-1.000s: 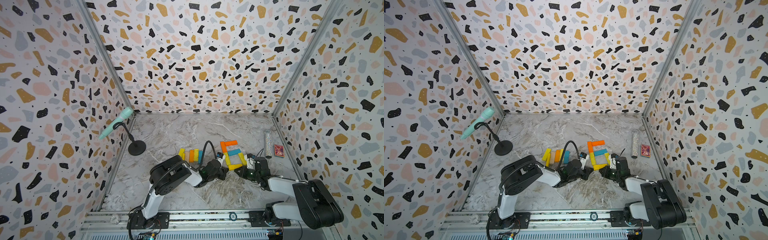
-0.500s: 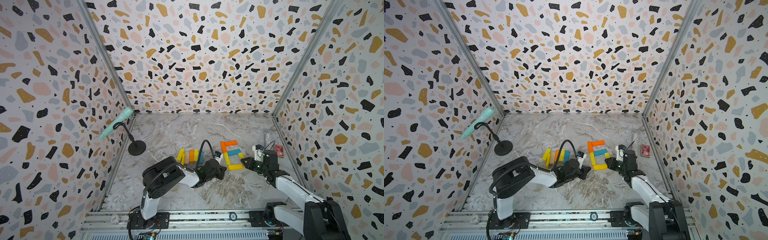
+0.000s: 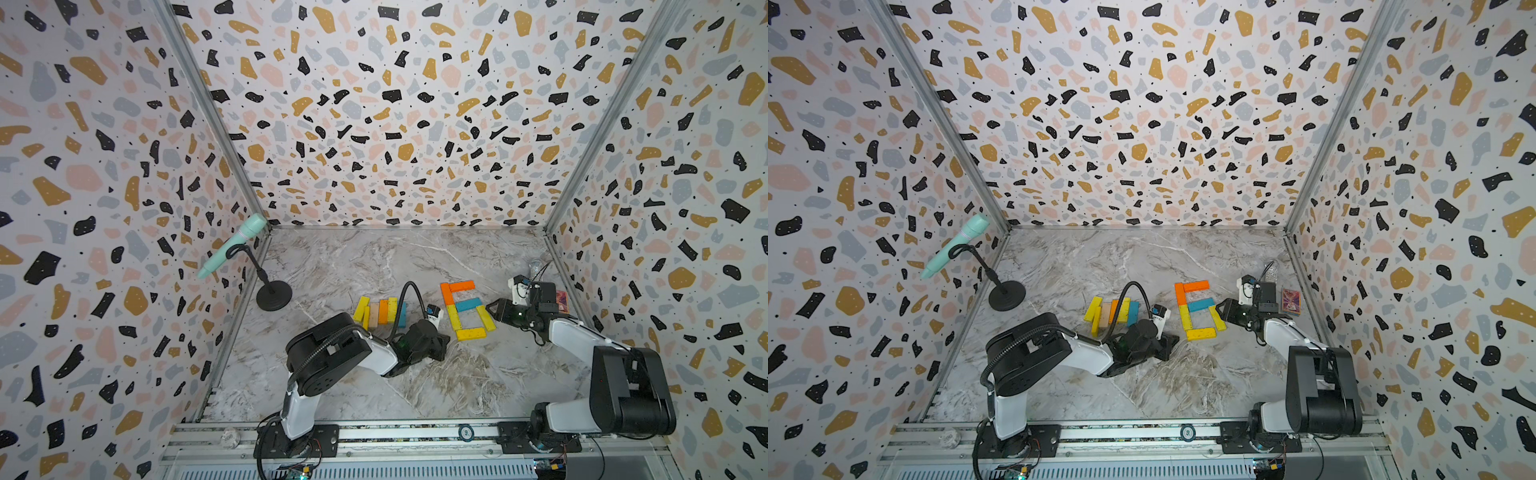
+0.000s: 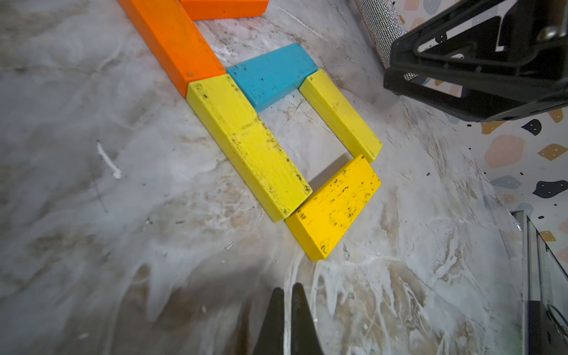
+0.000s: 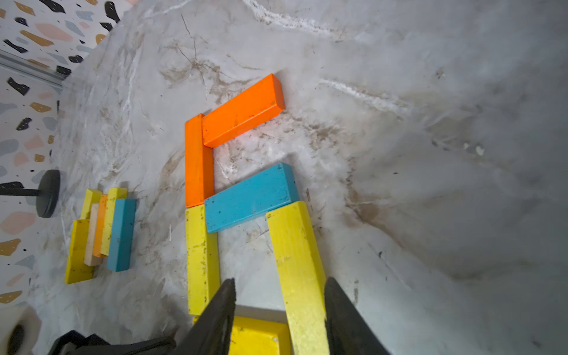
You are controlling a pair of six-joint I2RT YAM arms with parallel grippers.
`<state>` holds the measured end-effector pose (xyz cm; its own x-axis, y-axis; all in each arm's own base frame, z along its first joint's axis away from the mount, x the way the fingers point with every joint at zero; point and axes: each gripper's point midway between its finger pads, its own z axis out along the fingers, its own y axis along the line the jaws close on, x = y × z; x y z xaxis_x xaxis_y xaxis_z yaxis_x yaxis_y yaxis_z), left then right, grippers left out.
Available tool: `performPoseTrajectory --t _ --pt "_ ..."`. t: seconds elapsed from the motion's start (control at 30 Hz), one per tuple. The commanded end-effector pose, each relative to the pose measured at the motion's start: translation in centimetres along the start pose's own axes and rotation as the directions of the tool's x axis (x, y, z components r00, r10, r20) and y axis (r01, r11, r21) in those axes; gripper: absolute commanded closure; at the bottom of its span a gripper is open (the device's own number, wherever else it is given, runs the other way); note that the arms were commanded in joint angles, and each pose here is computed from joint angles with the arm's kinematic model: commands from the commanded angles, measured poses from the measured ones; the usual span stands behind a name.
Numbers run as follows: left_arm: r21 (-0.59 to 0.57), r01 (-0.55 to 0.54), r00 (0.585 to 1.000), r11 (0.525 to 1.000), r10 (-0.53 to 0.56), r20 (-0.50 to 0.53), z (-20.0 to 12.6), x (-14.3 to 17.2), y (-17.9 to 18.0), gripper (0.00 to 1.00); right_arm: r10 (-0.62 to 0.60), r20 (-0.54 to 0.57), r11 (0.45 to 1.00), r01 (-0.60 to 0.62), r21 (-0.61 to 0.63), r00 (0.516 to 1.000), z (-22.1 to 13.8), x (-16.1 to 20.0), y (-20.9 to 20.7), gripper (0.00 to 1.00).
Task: Assemble the number 6 with building blocks
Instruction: Adjust the building block at the center of the board.
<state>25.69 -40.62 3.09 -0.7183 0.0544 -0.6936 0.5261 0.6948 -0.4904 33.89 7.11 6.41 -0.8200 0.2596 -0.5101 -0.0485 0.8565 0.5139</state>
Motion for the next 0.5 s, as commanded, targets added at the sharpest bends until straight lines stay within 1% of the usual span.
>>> performPoseTrajectory --t 0.0,0.23,0.47 --pt "-0.003 0.007 0.999 1.000 -0.006 0.033 0.0 -0.6 0.3 1.00 -0.025 -0.015 1.000 0.025 0.006 1.000 0.5 -0.1 -0.1 0.50" --pt "-0.006 0.006 1.000 1.000 -0.006 0.029 -0.1 -0.5 0.5 1.00 -0.028 -0.080 1.000 0.027 -0.006 0.996 2.2 1.5 -0.1 0.48" --pt "-0.004 0.005 1.000 1.000 -0.005 0.026 -0.1 -0.4 0.5 1.00 -0.019 -0.101 1.000 0.019 -0.002 0.995 2.3 2.5 -0.3 0.48"
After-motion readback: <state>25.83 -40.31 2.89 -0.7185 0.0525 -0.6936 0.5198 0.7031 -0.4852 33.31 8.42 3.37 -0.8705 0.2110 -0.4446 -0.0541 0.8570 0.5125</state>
